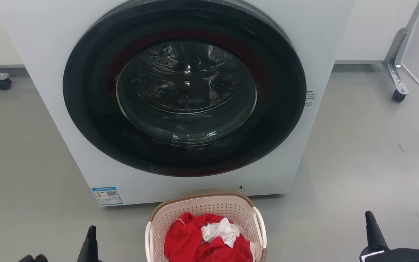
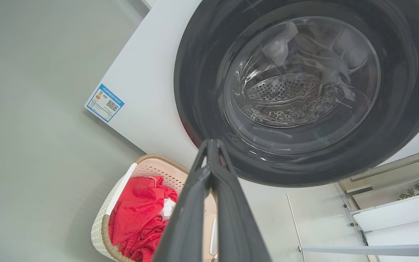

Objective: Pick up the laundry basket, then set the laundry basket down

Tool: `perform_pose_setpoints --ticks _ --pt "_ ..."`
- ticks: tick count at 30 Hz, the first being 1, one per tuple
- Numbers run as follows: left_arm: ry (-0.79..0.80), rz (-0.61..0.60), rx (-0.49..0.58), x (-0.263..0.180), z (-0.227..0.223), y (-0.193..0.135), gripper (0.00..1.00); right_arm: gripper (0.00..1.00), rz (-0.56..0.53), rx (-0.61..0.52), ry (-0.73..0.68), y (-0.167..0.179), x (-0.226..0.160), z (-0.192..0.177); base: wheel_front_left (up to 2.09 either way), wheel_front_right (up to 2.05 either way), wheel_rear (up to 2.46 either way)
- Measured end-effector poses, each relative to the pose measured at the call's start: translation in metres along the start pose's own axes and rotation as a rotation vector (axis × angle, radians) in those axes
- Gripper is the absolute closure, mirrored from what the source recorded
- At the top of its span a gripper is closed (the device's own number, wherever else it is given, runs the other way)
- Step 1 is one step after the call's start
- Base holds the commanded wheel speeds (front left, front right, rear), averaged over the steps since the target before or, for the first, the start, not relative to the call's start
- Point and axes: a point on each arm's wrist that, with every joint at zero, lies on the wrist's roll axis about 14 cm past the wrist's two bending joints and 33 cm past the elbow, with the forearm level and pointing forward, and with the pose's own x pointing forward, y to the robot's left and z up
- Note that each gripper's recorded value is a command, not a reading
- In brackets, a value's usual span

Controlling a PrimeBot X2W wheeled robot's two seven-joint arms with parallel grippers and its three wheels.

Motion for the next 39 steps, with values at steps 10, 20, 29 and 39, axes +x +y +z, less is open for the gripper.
perform_pose_setpoints --ticks 10,20,29,39 --pt "0.006 -0.028 -0.144 0.008 0.005 -0.006 1.0 1.0 0.006 0.148 0.004 -0.001 0.006 0.005 0.0 0.0 0.0" --pt "0.017 -0.052 -0.285 0.014 0.008 -0.011 1.0 1.0 0.003 0.296 0.009 -0.007 0.009 0.007 0.0 0.0 0.0" --pt "0.022 -0.068 -0.42 0.019 0.011 -0.012 1.0 1.0 0.028 0.43 -0.002 -0.004 0.017 0.015 0.0 0.0 0.0" --pt "0.015 -0.121 -0.563 0.025 0.021 -0.021 1.0 1.0 0.055 0.574 -0.016 -0.003 0.021 0.022 0.0 0.0 0.0"
